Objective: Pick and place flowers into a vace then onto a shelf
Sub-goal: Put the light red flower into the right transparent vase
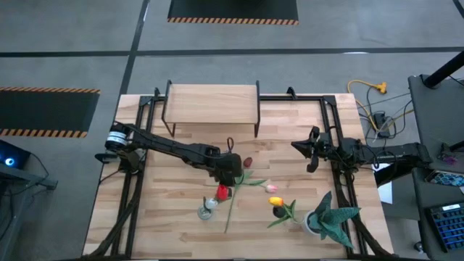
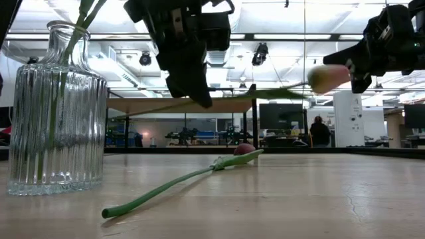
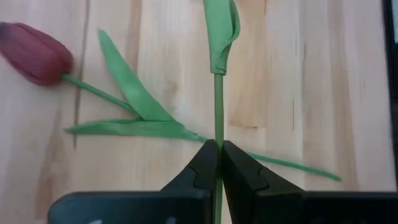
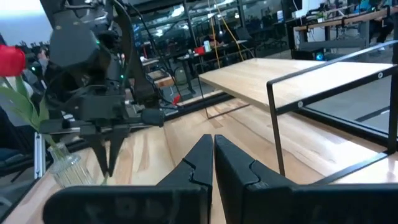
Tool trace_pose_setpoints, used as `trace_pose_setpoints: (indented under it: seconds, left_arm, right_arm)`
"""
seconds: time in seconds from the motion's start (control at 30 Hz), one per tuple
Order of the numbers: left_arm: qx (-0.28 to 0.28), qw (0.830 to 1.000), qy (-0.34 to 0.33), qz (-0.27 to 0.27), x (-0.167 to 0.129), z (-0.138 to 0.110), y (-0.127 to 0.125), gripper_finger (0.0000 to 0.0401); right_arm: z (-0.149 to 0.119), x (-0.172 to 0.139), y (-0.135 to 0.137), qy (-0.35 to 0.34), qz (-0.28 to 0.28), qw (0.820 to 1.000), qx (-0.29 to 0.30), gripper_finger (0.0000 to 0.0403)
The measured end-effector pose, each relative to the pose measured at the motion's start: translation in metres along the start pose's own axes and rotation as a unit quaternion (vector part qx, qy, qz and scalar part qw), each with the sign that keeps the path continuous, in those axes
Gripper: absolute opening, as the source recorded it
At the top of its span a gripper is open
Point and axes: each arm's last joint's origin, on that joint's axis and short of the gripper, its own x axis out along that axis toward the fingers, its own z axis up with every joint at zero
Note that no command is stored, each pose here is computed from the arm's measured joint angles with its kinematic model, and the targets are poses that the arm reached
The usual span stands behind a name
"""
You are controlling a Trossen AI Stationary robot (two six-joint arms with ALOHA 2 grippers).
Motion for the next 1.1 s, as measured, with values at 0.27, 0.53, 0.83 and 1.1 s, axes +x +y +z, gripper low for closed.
trace_pose_setpoints:
  seconds: [0.27,0.53,0.83,1.1]
  left_arm:
    - [-0.013,0.998,-0.054,0.018,-0.036,0.009,0.011,0.0000]
    - [-0.027,0.981,-0.174,0.084,-0.101,0.019,0.019,0.0000]
    - [0.016,0.937,-0.345,0.057,-0.133,0.044,0.012,0.0000]
    - [0.027,0.915,-0.400,0.053,-0.141,0.053,0.014,0.0000]
  right_arm:
    - [0.006,0.000,0.002,-0.029,0.008,1.000,0.006,0.0008]
    - [0.005,0.000,0.002,-0.028,0.008,1.000,0.006,0.0009]
    - [0.013,-0.001,0.003,-0.064,0.019,0.997,0.038,0.0024]
    - [0.016,-0.001,0.004,-0.077,0.029,0.994,0.079,0.0122]
